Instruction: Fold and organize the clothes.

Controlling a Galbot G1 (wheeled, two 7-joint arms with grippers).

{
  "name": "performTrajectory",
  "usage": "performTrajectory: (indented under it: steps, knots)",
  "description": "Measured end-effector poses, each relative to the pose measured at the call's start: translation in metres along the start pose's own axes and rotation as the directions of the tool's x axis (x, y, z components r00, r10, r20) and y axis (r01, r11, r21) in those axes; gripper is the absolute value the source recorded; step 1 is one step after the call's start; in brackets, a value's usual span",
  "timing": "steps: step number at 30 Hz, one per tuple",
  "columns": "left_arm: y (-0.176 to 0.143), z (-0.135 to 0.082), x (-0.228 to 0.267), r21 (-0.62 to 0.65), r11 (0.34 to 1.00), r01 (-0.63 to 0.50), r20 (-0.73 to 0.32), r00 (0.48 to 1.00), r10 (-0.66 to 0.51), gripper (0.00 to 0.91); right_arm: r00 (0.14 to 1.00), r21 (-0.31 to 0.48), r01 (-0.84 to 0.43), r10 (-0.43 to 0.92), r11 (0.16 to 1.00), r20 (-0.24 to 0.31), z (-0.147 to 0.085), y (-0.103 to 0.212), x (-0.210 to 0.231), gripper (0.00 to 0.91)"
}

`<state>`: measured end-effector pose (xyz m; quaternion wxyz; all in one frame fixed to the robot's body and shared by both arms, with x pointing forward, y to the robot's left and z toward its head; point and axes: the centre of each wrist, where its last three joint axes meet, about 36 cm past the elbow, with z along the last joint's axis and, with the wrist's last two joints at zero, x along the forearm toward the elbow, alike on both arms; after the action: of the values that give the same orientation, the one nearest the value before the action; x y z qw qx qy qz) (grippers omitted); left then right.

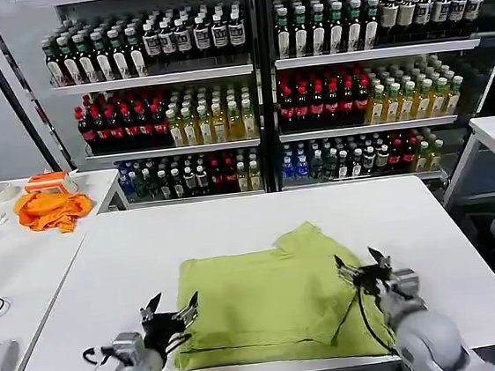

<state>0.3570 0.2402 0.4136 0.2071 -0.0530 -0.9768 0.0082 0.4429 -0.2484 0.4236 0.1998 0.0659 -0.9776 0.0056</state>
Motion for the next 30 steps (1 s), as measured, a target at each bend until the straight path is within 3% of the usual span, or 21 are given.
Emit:
performTrajectory:
  steps: [13, 27, 28, 29, 30]
  knots:
    - [-0.002, -0.016, -0.088, -0.022, 0.999, 0.036, -0.036, 0.999, -0.036, 0.907, 0.996, -0.026, -0.003, 0.000, 1.000, -0.090, -0.019, 0.012, -0.082, 0.907]
    - [0.005, -0.015, -0.135, -0.021, 0.995, 0.096, -0.106, 0.989, -0.098, 0.907, 0.988, -0.056, 0.014, -0.023, 0.998, -0.156, -0.034, 0.025, -0.123, 0.907]
    - [0.004, -0.014, -0.136, -0.021, 0.995, 0.097, -0.109, 0.989, -0.099, 0.836, 0.987, -0.056, 0.016, -0.025, 0.998, -0.157, -0.035, 0.026, -0.124, 0.907]
    - [0.004, -0.014, -0.138, -0.020, 0.995, 0.098, -0.112, 0.989, -0.100, 0.615, 0.987, -0.056, 0.018, -0.027, 0.998, -0.158, -0.036, 0.027, -0.126, 0.836]
    - [0.004, -0.014, -0.139, -0.020, 0.995, 0.099, -0.114, 0.988, -0.100, 0.494, 0.987, -0.056, 0.020, -0.029, 0.998, -0.160, -0.036, 0.028, -0.127, 0.675]
